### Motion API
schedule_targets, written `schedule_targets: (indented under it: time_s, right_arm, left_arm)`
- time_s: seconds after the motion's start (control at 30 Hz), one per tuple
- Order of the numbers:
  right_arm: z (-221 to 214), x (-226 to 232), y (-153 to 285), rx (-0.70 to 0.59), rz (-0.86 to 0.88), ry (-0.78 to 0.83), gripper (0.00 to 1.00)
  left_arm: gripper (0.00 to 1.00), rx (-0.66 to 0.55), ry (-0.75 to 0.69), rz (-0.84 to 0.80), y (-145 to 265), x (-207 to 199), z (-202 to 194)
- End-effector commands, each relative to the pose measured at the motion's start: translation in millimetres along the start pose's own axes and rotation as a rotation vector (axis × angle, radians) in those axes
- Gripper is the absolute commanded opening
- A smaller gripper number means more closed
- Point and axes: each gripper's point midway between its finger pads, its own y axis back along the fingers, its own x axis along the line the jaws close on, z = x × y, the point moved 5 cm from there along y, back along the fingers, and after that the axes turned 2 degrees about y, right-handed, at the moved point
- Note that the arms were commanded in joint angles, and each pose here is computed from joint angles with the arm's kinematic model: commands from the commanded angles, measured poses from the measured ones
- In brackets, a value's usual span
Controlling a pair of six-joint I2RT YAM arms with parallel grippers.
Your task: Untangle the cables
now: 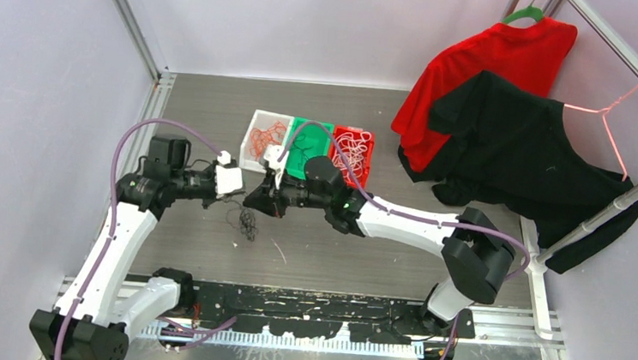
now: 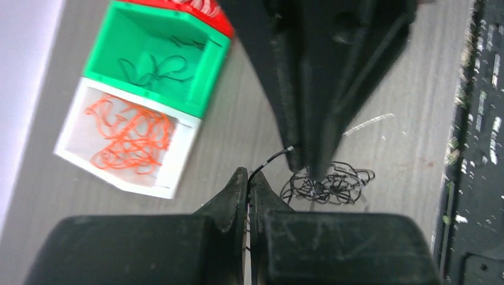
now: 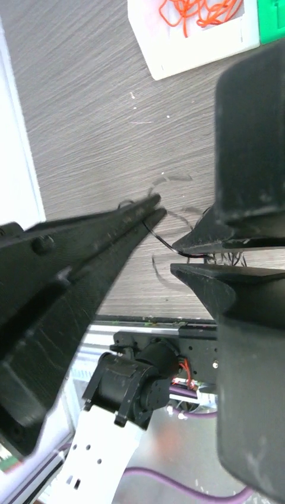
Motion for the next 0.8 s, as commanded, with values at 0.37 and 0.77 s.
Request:
schedule_targets:
  time_s: [0.37,0.77]
  right_arm:
    - [109.8,18.1,53.4,-0.608,0.166,-0.295,0.64]
    - [99.0,4.8,55.8,-0.585,-0.066,-0.370,0.44]
  left_arm:
    - [0.00,-0.327,0.110,0.102,34.2,2.6,112.5]
    - [0.00,-0.396,0.141,0.115,55.3,6.5,152.0]
